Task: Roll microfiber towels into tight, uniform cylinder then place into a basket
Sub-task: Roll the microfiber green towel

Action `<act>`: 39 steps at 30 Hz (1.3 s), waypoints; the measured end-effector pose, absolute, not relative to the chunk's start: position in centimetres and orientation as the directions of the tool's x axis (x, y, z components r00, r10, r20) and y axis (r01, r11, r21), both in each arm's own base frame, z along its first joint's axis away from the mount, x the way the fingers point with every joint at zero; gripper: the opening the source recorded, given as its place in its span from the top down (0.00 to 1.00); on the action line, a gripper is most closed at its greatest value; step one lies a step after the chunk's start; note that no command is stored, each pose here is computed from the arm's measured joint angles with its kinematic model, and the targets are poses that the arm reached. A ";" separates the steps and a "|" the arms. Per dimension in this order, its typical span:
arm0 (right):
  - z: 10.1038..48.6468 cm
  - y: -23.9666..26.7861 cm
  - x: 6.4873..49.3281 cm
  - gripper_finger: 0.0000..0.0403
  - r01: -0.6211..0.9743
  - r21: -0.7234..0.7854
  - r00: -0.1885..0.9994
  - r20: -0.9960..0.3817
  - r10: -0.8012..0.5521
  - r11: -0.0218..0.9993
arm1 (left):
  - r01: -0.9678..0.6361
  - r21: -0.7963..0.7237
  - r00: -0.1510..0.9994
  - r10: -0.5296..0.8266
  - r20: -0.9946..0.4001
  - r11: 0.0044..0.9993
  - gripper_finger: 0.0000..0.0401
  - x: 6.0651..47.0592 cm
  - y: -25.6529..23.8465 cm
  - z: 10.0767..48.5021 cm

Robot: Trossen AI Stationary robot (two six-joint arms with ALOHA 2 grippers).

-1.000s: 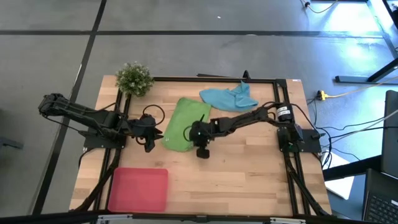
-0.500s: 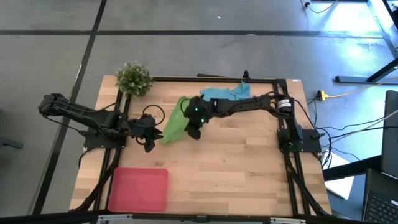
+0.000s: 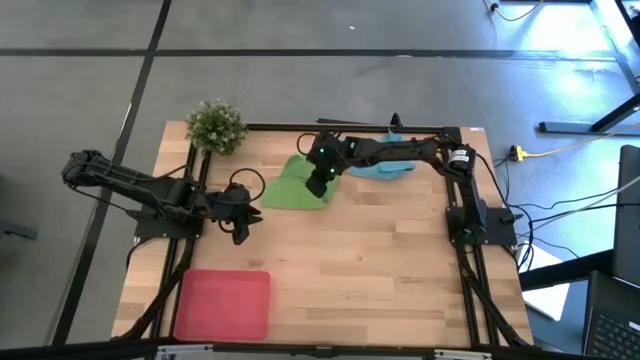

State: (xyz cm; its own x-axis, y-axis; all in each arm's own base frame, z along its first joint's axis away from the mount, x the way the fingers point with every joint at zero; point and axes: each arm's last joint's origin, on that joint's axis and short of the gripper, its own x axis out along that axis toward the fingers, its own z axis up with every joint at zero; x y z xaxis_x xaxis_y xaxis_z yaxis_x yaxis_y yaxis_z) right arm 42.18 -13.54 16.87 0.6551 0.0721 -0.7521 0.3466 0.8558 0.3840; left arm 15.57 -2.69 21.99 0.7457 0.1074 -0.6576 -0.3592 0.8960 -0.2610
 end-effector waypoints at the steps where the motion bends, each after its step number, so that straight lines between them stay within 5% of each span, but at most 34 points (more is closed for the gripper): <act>1: 16.9 -13.7 42.1 0.99 0.356 0.377 0.654 -0.754 0.060 0.855 | -0.359 -0.261 0.746 0.107 -0.657 0.896 0.76 15.6 -2.7 22.0; 13: 19.5 -15.1 40.7 0.99 0.422 0.263 0.642 -0.763 -0.080 0.868 | -0.365 -0.258 0.745 0.115 -0.657 0.894 0.76 15.6 -2.6 22.0; 24: 20.3 -14.4 39.0 0.99 0.594 0.117 0.477 -0.848 -0.231 0.796 | -0.379 -0.255 0.742 0.127 -0.658 0.890 0.76 15.6 -2.4 22.0; 39: 19.7 -14.0 37.6 0.95 0.693 0.066 0.323 -0.919 -0.227 0.718 | -0.409 -0.255 0.737 0.153 -0.658 0.876 0.76 15.7 -1.9 22.0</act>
State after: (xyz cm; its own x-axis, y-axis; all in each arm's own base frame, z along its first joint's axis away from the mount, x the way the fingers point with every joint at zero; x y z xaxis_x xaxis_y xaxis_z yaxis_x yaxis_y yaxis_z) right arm 37.60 -14.02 19.65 0.3233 -0.2274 -0.9186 0.6931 0.7178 0.0663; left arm 15.65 -1.89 21.98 0.7371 0.1529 -0.6583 -0.4094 0.8760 -0.2549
